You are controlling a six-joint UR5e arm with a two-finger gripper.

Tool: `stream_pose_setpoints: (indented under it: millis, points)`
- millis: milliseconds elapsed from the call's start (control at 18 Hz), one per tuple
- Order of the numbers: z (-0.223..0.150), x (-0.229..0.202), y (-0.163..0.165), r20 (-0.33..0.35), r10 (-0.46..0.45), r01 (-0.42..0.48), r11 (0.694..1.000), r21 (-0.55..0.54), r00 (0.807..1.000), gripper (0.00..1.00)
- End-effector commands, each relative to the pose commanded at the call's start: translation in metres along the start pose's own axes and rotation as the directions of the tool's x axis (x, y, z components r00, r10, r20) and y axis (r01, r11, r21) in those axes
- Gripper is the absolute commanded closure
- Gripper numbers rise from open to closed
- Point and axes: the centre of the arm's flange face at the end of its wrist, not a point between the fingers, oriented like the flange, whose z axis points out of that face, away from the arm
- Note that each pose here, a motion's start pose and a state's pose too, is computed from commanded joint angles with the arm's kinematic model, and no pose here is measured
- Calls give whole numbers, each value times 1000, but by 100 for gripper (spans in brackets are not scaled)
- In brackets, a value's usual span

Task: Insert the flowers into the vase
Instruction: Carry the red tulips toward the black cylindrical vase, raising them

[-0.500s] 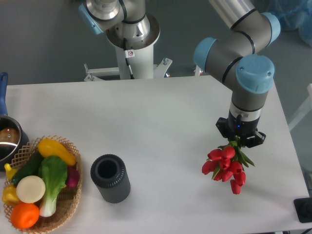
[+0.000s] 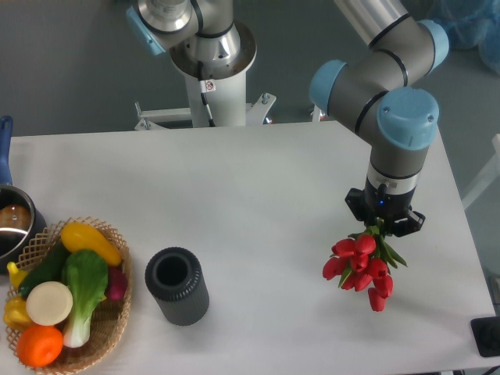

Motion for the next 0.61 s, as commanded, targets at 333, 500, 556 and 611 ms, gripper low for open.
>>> stream_pose_setpoints:
  millis: [333, 500, 556, 611]
  points:
    - [-8, 24, -49, -22, -106, 107, 986, 130, 994, 100]
    - [-18, 41, -80, -8, -140, 139, 972, 190, 990, 100]
    - [-25, 47, -89, 1, -149, 145, 966, 214, 989, 100]
    - [-33, 50, -95, 5, -168, 161, 956, 246, 986, 100]
